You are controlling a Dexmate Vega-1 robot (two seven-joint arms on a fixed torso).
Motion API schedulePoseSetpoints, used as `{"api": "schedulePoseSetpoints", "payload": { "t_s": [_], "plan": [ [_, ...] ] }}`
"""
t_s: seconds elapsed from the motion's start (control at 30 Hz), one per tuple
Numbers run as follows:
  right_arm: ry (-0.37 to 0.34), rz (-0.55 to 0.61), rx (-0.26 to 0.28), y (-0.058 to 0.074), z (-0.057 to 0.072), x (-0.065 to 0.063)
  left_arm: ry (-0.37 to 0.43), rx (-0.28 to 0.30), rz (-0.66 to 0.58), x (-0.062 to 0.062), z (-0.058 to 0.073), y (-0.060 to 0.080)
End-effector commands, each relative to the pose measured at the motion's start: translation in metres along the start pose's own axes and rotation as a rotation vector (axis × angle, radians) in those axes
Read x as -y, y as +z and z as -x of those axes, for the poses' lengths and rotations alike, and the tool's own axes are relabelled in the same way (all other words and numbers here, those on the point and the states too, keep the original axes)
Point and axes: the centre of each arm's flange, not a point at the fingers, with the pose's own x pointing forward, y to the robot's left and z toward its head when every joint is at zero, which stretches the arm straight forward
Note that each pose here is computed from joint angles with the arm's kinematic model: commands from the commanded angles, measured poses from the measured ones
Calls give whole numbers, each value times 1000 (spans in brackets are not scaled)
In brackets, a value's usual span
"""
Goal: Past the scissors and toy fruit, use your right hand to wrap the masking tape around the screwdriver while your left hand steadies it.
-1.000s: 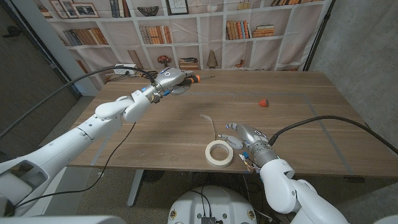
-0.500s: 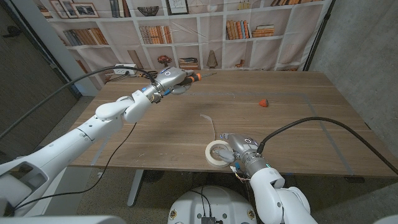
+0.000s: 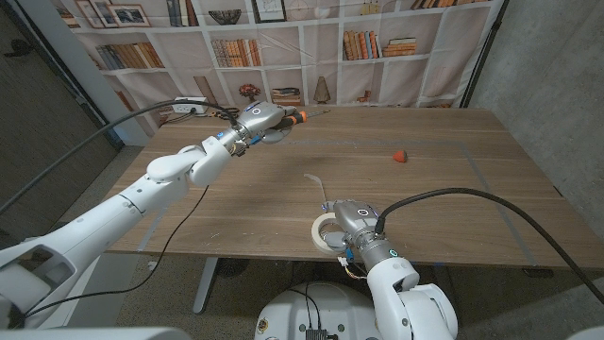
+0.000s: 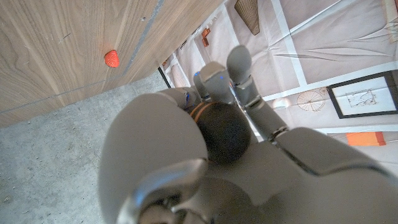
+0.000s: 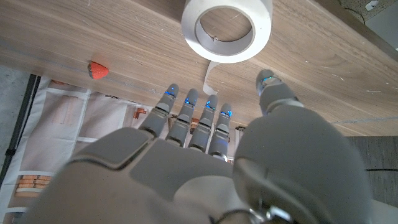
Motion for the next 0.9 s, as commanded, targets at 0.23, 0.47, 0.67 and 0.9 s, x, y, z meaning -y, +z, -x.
{"api": "schedulePoseSetpoints", "payload": {
  "t_s": [0.23, 0.47, 0.67, 0.9],
  "plan": [
    [64, 45, 20, 7, -14, -21, -10, 0, -2, 3, -4, -3],
    [98, 66, 31, 9, -21, -27, -12, -4, 0, 5, -4, -5],
    [104, 83, 25, 10, -27, -31, -15, -5, 4, 6, -4, -7],
    [105, 156, -23, 5, -36, -43, -20, -3, 9, 7, -4, -8]
  ]
}}
